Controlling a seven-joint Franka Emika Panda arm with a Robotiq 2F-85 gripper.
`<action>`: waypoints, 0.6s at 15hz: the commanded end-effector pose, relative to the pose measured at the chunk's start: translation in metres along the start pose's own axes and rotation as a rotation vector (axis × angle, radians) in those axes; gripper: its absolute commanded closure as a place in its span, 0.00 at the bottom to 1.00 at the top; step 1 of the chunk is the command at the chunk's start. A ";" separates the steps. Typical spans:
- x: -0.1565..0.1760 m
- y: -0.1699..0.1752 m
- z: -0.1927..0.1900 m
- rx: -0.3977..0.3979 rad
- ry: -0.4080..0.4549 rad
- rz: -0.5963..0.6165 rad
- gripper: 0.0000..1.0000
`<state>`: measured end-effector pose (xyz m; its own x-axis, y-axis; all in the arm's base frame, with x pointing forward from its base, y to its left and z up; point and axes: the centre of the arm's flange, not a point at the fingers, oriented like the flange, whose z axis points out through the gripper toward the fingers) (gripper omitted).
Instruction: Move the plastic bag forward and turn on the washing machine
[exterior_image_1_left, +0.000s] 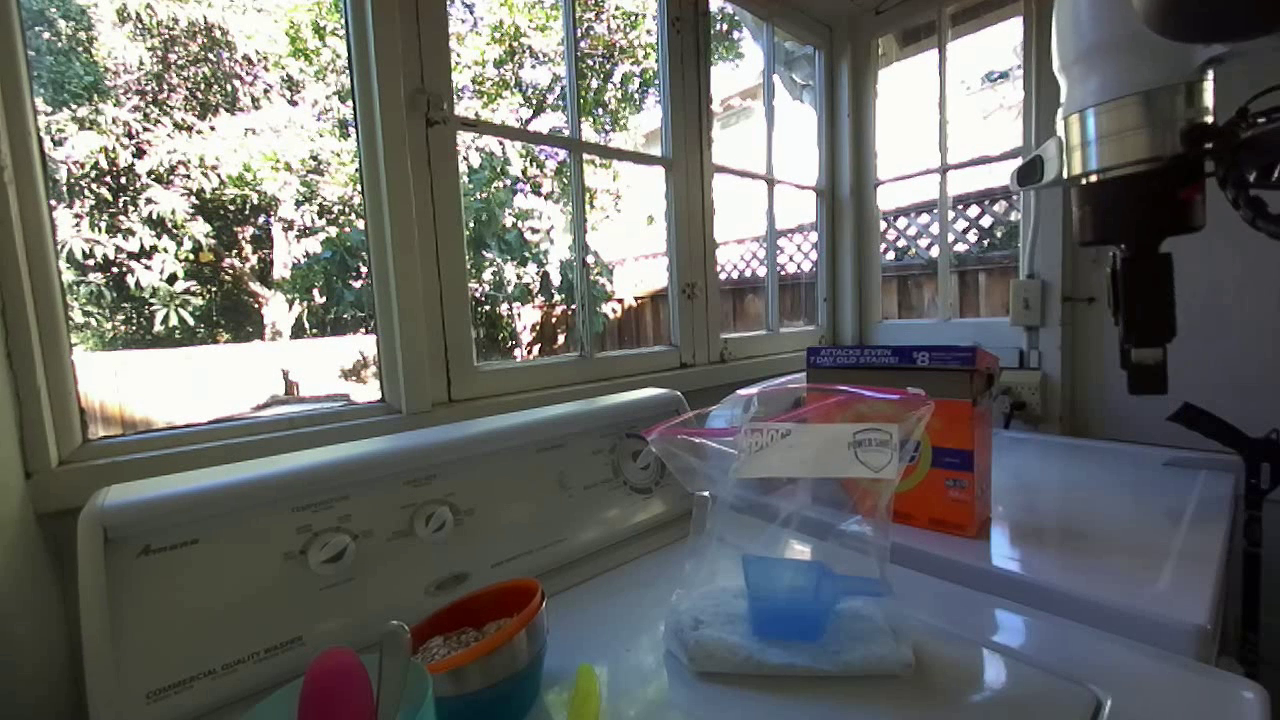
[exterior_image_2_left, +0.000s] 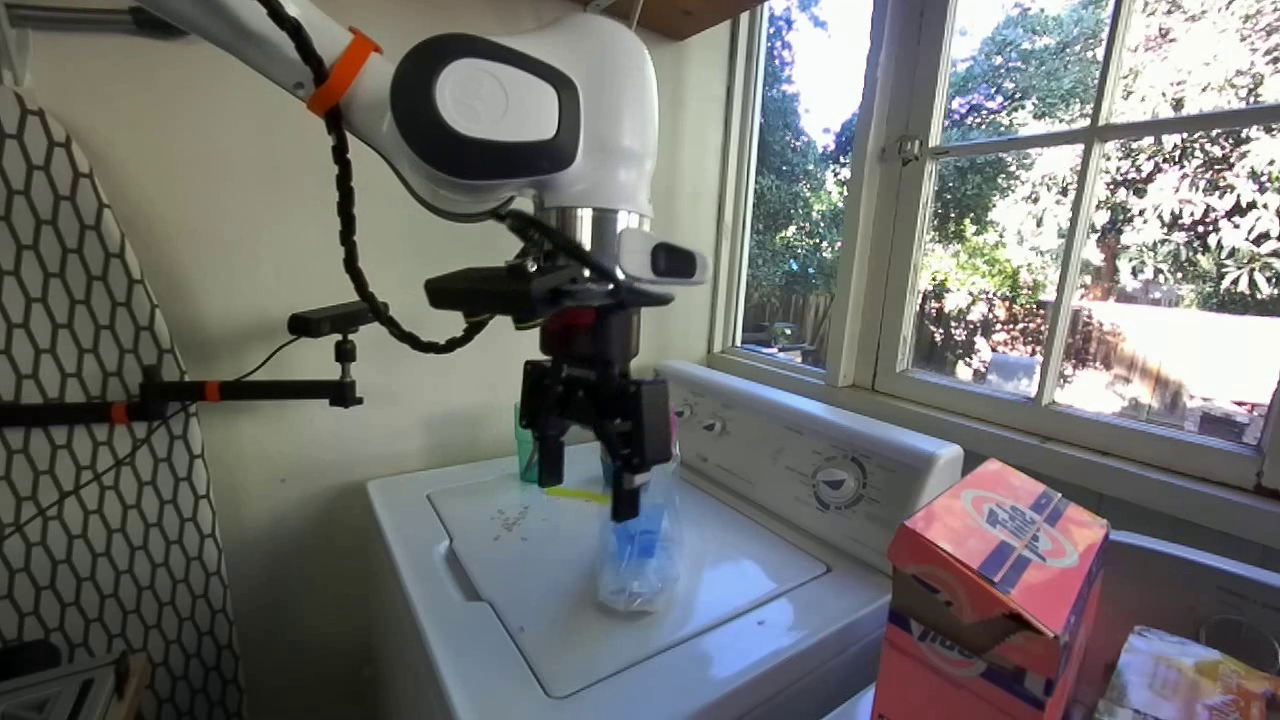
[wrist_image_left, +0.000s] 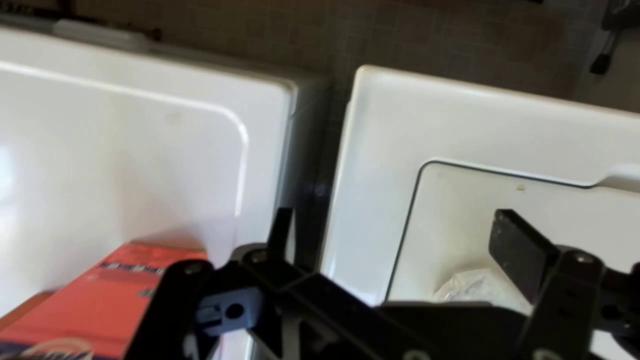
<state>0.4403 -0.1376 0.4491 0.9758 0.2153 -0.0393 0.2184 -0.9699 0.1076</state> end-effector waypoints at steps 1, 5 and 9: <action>0.040 0.027 -0.034 -0.082 0.117 -0.148 0.00; 0.091 0.004 -0.064 -0.096 0.235 -0.355 0.00; 0.132 -0.028 -0.070 -0.057 0.295 -0.570 0.00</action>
<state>0.5319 -0.0864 0.5127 0.7650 0.6272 0.1463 0.5919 -0.7742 0.2242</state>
